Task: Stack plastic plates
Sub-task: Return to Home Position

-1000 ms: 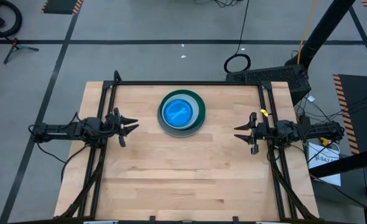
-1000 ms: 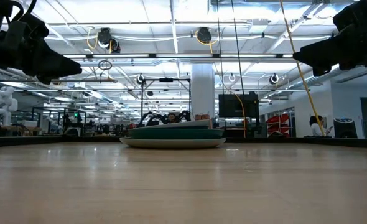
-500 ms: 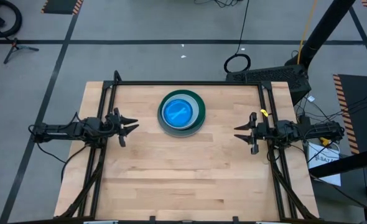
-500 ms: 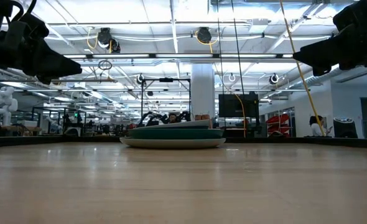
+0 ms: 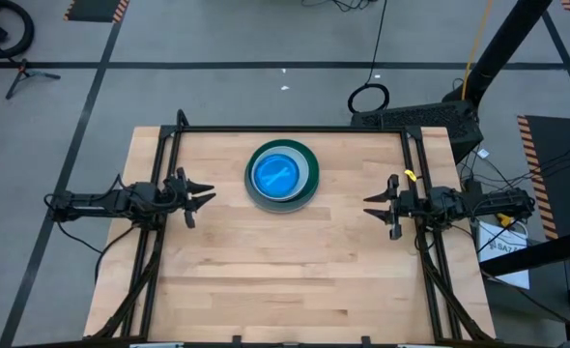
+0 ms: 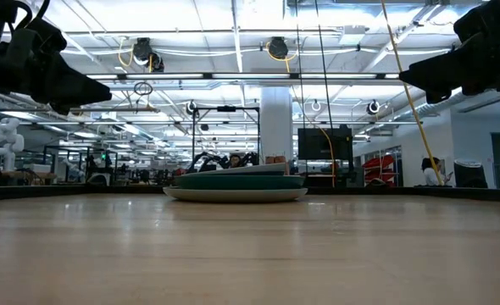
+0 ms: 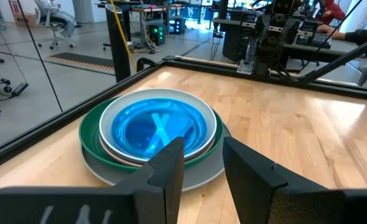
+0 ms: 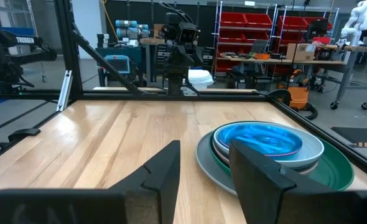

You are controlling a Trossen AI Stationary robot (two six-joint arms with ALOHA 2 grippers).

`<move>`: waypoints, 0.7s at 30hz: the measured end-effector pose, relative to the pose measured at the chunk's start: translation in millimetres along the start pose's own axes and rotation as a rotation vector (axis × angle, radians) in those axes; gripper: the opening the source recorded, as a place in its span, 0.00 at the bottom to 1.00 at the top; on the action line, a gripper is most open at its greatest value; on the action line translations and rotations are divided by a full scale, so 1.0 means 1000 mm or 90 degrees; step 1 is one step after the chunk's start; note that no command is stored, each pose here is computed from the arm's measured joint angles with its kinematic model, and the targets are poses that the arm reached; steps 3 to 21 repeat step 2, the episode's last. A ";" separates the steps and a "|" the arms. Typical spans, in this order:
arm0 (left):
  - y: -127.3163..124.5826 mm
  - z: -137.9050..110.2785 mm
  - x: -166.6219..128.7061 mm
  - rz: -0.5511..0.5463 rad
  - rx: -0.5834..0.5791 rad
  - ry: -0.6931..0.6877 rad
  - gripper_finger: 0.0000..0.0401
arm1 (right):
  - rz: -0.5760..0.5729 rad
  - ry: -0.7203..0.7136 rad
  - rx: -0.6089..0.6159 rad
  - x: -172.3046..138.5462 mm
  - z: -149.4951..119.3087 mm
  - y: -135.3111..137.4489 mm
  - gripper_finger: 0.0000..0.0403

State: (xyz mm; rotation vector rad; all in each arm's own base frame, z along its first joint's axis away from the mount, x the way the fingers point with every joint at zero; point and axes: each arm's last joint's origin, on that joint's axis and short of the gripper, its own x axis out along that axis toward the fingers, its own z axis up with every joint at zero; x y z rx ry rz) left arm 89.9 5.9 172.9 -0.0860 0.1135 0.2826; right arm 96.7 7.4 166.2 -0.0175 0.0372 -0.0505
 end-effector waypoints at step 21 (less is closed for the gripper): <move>0.000 0.000 0.000 0.000 0.000 0.000 0.29 | 0.000 0.000 0.000 0.000 0.000 0.000 0.32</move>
